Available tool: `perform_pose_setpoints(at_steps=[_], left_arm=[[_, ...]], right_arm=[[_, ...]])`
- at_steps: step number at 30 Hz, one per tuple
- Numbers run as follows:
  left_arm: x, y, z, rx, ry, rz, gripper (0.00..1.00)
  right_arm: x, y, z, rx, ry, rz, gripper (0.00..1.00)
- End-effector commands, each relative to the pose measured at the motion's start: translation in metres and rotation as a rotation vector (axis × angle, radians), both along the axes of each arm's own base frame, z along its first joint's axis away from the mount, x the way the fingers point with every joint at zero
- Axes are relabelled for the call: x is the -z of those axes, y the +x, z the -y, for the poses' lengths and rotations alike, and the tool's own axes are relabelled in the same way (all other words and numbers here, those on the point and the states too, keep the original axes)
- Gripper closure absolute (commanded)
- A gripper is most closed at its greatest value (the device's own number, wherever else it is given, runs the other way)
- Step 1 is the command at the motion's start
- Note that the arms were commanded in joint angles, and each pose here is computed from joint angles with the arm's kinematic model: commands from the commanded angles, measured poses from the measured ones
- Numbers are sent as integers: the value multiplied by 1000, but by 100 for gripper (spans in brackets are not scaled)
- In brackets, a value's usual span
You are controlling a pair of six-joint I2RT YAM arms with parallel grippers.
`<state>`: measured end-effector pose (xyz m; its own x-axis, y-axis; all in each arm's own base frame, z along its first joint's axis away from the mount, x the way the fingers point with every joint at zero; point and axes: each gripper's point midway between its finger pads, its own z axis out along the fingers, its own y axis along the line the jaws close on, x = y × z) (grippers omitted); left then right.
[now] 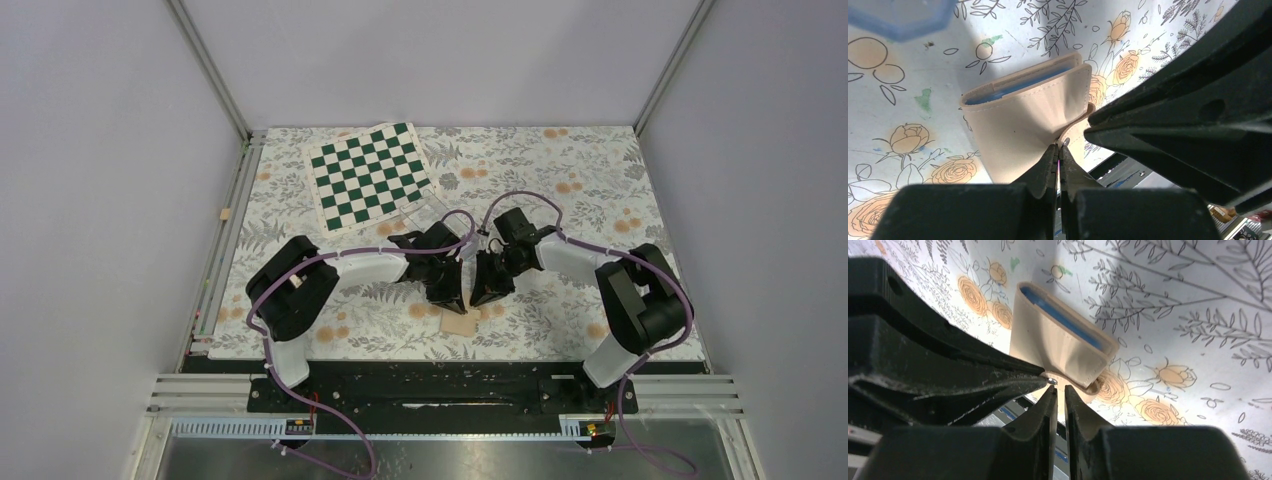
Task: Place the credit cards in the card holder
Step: Close the card holder at the center of the board.
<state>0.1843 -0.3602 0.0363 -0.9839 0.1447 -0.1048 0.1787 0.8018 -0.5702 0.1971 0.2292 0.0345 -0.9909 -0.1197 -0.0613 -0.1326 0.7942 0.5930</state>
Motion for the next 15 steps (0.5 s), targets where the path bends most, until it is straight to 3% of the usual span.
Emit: perform_pose_setpoints(at_steps=[1,15], left_arm=[[-9,10,1,-1,2,52,100],[-21,20,6,-12,-26,70,100]], right_arm=[[3,13,-5,7,-29,6,83],[35,7,9,4,-134,-54,86]])
